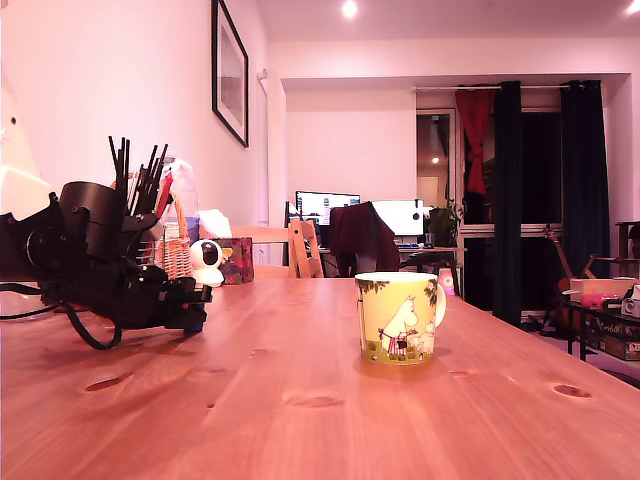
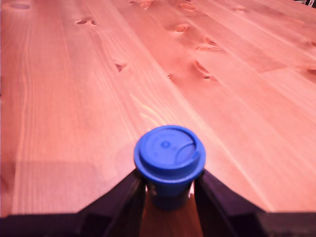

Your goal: Pick the coffee capsule and then drop it inside the coffee cup in front of you

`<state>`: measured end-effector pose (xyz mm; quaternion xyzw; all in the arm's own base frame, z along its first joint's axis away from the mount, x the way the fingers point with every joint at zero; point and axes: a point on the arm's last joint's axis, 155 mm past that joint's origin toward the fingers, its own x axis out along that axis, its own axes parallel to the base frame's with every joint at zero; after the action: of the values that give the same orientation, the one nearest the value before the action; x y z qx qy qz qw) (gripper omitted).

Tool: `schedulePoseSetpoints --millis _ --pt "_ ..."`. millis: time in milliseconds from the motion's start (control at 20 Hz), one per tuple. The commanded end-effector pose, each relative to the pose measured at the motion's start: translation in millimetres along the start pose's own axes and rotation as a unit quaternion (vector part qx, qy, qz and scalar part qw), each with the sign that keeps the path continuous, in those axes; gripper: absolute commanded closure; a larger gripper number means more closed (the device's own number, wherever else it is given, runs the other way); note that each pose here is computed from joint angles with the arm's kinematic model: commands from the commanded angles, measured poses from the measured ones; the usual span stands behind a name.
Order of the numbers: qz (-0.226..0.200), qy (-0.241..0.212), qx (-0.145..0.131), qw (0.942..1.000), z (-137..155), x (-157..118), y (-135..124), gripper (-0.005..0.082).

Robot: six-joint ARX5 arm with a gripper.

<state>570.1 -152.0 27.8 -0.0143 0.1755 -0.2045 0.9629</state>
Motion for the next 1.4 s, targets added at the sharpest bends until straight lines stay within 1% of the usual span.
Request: schedulePoseSetpoints --millis 0,150,300,400,550,650,900,950,1100,1350 --pt "-0.011 0.011 0.001 0.9999 -13 3 -4 0.0592" --pt "-0.028 0.007 0.000 0.9996 0 -1 -11 0.0592" --pt "-0.049 0.023 -0.004 0.9985 7 -8 -22 0.0592" --pt "-0.055 0.028 -0.004 0.9981 13 -11 -28 0.0592" --pt "-0.060 0.030 0.004 0.9978 24 -17 -36 0.0592" --pt "-0.066 0.034 0.016 0.9971 28 -22 -45 0.0593" --pt "-0.082 0.052 0.029 0.9948 29 -36 -67 0.0593" --pt "-0.086 0.050 0.038 0.9943 30 -40 -72 0.0593" --pt "-0.093 0.049 0.044 0.9935 32 -55 -83 0.0593" --pt "-0.101 0.045 0.047 0.9927 23 -87 -97 0.0594"
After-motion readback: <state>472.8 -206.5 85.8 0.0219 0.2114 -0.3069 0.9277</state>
